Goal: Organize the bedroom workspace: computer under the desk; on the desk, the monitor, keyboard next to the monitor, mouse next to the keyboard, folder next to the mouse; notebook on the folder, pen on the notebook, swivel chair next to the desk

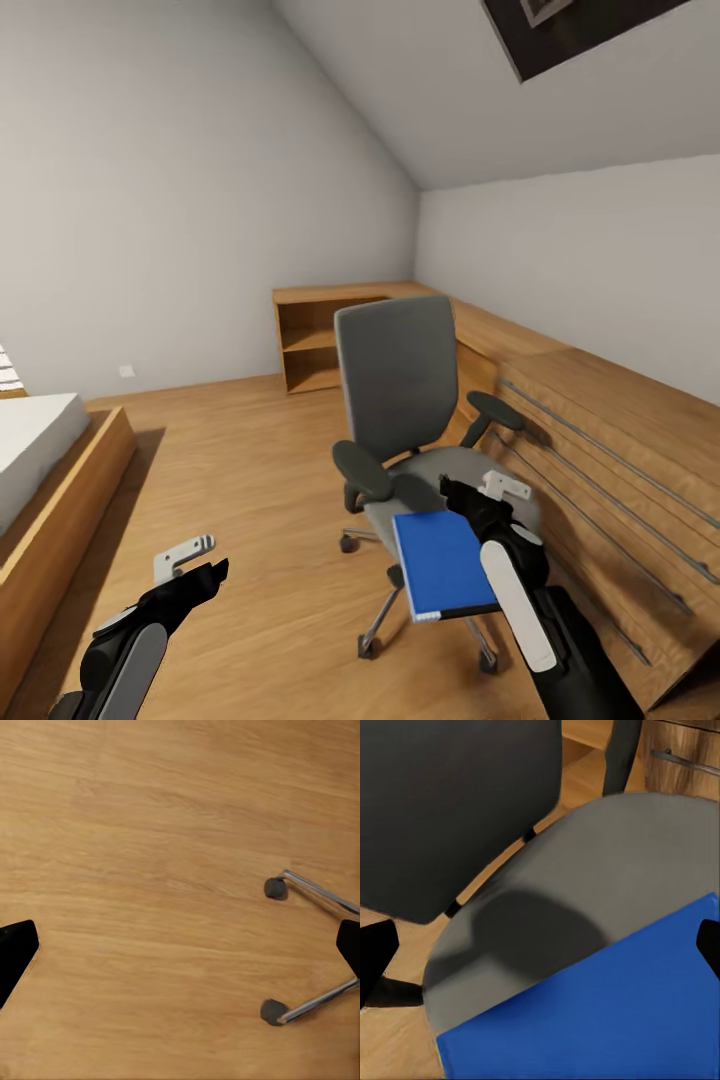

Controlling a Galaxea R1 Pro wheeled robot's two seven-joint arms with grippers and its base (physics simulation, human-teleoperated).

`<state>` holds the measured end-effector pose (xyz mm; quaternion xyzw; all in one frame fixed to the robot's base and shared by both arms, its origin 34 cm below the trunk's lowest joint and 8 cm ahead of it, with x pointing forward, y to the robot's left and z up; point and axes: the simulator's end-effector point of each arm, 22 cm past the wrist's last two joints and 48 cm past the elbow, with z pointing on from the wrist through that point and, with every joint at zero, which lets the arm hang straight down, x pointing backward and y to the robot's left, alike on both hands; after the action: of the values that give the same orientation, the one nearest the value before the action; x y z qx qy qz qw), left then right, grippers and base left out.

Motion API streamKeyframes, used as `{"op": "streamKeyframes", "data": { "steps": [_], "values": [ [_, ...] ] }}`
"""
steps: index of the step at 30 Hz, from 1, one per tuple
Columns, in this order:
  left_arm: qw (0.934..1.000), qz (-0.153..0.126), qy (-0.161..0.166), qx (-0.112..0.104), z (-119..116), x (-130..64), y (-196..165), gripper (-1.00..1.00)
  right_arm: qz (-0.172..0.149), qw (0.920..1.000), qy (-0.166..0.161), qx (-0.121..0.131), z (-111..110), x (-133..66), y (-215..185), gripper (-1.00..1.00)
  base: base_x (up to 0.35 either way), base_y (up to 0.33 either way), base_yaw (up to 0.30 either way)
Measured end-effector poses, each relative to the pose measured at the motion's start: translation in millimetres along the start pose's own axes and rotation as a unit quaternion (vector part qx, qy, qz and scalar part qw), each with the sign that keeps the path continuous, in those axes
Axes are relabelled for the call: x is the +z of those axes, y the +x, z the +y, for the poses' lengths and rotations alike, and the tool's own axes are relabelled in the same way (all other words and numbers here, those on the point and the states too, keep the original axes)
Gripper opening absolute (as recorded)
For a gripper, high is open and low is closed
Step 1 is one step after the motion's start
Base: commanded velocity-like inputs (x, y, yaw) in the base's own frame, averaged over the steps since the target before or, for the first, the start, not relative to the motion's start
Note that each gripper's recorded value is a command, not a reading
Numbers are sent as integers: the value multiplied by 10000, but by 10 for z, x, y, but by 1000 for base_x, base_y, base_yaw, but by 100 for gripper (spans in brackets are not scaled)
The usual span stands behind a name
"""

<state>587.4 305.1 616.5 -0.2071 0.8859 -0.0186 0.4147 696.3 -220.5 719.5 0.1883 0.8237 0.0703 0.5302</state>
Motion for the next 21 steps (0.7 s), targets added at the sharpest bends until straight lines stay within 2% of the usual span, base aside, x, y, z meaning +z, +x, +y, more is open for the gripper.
{"op": "streamKeyframes", "data": {
  "steps": [5, 9, 12, 20, 21],
  "values": [
    [10000, 3, 3, -3, -2, 1, 2, 100, 28, 10000, -29, 67, 7, 1, 8, 100, -35, 306, -11],
    [10000, 11, 9, 3, -8, 3, 8, 100, 18, 9998, 58, 172, -91, 18, -24, 100, -206, 124, -209],
    [10000, 10, 10, 4, -9, 1, 6, 100, 34, 9991, 130, 398, -210, 35, -59, 100, -67, 37, -265],
    [10000, -34, 24, -1, -21, -17, -30, 100, 253, 9917, 71, 1259, -422, 71, -59, 100, -18, 10, -288],
    [10000, -38, 24, -3, -20, -18, -34, 100, 295, 9890, 62, 1450, -495, 78, -67, 100, -5, 3, -294]
  ]
}}
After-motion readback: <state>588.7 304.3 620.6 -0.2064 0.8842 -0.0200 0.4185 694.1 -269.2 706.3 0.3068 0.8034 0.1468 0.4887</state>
